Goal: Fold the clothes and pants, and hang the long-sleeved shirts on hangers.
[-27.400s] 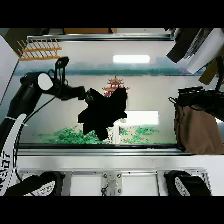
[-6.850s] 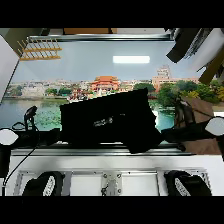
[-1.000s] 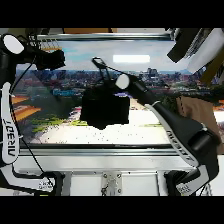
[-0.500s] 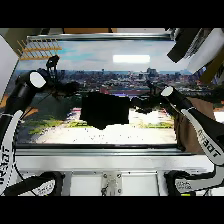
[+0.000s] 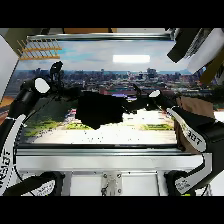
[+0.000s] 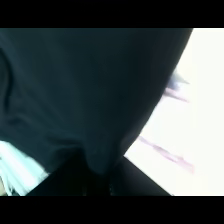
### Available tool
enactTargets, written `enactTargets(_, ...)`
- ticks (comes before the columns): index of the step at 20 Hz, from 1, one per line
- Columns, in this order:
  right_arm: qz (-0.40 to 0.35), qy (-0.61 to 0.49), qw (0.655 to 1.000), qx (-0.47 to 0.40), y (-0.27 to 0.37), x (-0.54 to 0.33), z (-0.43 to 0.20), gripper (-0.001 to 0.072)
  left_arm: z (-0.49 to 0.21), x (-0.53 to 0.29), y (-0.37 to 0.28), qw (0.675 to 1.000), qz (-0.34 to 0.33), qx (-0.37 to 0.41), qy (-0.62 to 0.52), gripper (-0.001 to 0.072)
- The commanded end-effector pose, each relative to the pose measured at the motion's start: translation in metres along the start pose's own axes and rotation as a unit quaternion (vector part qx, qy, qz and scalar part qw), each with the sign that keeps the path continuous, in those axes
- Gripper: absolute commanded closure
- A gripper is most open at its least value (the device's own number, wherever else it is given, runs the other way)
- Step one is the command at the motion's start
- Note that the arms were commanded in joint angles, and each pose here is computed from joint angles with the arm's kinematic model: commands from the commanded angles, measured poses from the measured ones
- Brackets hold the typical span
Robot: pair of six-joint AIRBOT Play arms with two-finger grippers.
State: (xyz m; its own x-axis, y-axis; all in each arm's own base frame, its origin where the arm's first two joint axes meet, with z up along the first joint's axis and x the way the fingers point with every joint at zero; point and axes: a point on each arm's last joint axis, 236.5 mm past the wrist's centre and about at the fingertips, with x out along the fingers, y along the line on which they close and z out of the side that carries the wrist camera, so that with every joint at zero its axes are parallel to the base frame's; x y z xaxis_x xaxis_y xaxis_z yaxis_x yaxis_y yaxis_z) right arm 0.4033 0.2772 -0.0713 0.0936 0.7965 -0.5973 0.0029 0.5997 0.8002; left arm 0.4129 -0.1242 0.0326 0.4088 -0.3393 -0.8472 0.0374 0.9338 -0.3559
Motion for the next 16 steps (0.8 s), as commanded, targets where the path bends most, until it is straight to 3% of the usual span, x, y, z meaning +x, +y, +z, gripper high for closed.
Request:
enactTargets(1, 0.023, -0.020, 0.997, -0.073, 0.036, -0.022, 0.020, 0.0697, -0.001, 0.000, 0.000, 1.000, 0.000, 0.000, 0.001, 0.0700)
enactTargets(6, -0.055, -0.143, 0.984, -0.087, 0.062, -0.197, 0.076, 0.0697, -0.001, 0.000, 0.000, 1.000, 0.000, 0.000, 0.001, 0.0700)
enactTargets(11, -0.140, -0.338, 0.928, -0.074, 0.049, -0.368, 0.098, 0.0698, -0.001, 0.000, 0.000, 1.000, 0.000, 0.000, 0.001, 0.0700)
enactTargets(16, -0.179, -0.427, 0.886, -0.016, 0.000, -0.466, 0.089, 0.0697, -0.001, 0.000, 0.000, 1.000, 0.000, 0.000, 0.001, 0.0700)
